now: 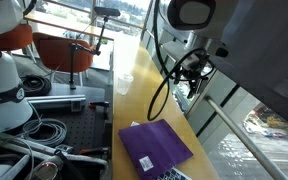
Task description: Close the purple book
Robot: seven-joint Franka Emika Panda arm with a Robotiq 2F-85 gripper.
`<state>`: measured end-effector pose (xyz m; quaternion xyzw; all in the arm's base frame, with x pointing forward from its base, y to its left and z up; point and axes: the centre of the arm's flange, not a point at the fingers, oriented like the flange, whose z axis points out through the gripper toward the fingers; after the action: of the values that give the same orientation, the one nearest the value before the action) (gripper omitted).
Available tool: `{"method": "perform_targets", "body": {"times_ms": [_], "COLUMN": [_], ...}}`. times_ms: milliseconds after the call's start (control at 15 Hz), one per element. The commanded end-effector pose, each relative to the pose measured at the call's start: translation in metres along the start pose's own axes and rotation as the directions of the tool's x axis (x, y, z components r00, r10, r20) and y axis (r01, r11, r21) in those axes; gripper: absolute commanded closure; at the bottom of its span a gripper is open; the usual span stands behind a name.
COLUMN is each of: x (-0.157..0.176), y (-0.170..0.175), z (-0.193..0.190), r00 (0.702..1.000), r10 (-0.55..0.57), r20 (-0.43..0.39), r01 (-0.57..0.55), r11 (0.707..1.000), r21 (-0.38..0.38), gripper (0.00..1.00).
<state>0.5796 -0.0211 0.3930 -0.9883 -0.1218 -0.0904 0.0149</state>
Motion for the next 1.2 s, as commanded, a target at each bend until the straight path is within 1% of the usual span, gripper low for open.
{"method": "perform_targets", "body": {"times_ms": [0, 267, 467, 533, 600, 867, 1000, 1067, 1133], "x": [-0.038, -0.076, -0.091, -0.096, -0.103, -0.124, -0.133, -0.119, -0.12], "y": [0.014, 0.02, 0.018, 0.014, 0.008, -0.012, -0.02, -0.006, -0.008], "z": [-0.049, -0.076, -0.086, -0.09, -0.09, -0.098, -0.101, -0.09, -0.091], "r00": [0.994, 0.983, 0.972, 0.962, 0.954, 0.917, 0.913, 0.918, 0.917], "r10": [0.11, 0.162, 0.191, 0.205, 0.224, 0.257, 0.267, 0.25, 0.251], "r20": [0.007, 0.083, 0.136, 0.183, 0.2, 0.306, 0.31, 0.309, 0.309], "r01": [-0.11, -0.16, -0.186, -0.202, -0.22, -0.265, -0.271, -0.256, -0.256], "r11": [0.994, 0.987, 0.981, 0.979, 0.975, 0.964, 0.962, 0.966, 0.966], "r21": [0.014, -0.028, -0.05, -0.032, -0.038, -0.016, -0.029, -0.025, -0.025], "gripper": [0.0, 0.0, 0.0, 0.0, 0.0, 0.0, 0.0, 0.0, 0.0]}}
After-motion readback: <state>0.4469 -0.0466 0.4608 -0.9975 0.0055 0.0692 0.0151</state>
